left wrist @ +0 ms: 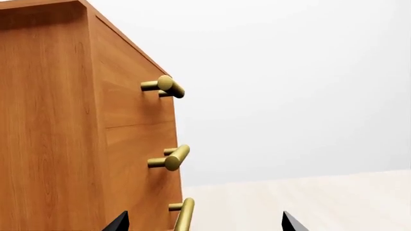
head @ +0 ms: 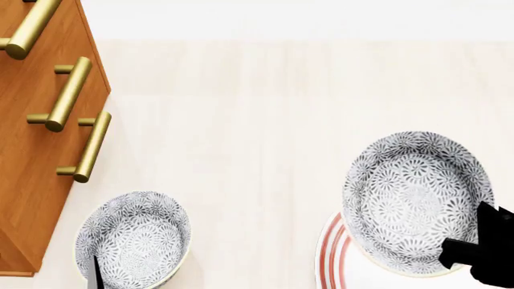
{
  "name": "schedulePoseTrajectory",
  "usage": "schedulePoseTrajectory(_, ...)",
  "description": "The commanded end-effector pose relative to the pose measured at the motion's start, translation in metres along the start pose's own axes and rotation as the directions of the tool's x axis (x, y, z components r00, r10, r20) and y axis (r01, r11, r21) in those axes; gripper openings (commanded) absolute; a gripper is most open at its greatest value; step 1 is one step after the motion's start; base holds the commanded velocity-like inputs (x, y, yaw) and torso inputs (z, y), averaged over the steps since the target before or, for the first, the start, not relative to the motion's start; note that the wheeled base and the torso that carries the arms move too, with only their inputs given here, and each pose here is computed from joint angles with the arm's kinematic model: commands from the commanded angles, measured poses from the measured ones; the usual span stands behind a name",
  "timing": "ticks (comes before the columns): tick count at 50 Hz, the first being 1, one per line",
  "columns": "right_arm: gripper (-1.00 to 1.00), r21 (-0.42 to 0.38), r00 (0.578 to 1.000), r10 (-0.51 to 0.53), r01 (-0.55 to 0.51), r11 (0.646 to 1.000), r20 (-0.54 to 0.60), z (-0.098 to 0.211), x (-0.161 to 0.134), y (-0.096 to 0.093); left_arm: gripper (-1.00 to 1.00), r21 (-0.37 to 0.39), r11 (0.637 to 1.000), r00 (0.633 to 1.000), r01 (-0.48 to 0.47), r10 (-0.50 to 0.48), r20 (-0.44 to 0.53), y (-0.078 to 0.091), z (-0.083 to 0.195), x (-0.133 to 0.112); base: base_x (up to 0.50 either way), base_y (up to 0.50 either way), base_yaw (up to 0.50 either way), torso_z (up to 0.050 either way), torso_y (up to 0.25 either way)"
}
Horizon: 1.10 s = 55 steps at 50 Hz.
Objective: Pick up the bowl and put it in the front on the plate.
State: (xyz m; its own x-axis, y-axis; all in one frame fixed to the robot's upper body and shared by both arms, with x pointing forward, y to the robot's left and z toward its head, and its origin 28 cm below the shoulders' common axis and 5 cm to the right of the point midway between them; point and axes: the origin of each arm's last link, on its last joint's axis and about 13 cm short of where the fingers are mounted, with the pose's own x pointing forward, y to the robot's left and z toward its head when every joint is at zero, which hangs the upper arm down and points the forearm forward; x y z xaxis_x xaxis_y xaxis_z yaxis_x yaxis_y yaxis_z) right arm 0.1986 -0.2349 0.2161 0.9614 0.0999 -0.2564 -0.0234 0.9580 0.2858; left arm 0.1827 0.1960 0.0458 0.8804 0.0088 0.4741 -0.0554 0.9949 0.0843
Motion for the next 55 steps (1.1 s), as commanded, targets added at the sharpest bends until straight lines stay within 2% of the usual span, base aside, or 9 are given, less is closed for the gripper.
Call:
schedulePoseTrajectory(1,-1.00,0.013,1.000,-0.009,0.009,1.000,-0.017,-0.009,0.002,-0.008,1.00,0.000,1.000,1.000,0.001,-0.001,-0.003,0.000,0.000,0.000,0.00,0.00,0.00,0.000,0.000)
schedulePoseTrajectory(16,-1.00,0.033,0.998,-0.037,0.039,0.999,-0.041,-0.018,0.006,-0.014,1.00,0.001,1.000,1.000,0.004,-0.004,-0.003,0.000,-0.001,-0.001,0.00,0.00,0.00,0.000,0.001)
schedulePoseTrajectory(20,-1.00,0.109,0.998,-0.021,0.028,0.994,-0.064,-0.021,0.008,-0.015,1.00,0.000,1.000,1.000,0.013,-0.013,-0.002,-0.001,-0.001,-0.001,0.00,0.00,0.00,0.000,0.000)
schedulePoseTrajectory(34,-1.00,0.195,0.994,-0.003,0.025,0.980,-0.113,-0.035,0.012,-0.015,1.00,-0.002,1.000,1.000,0.017,-0.017,-0.004,-0.001,-0.001,-0.001,0.00,0.00,0.00,0.000,0.000)
schedulePoseTrajectory(55,-1.00,0.201,0.990,-0.051,0.077,0.977,-0.130,-0.041,0.016,-0.022,1.00,-0.004,1.000,1.000,0.006,-0.006,-0.013,0.000,-0.001,0.000,0.00,0.00,0.00,0.000,0.000)
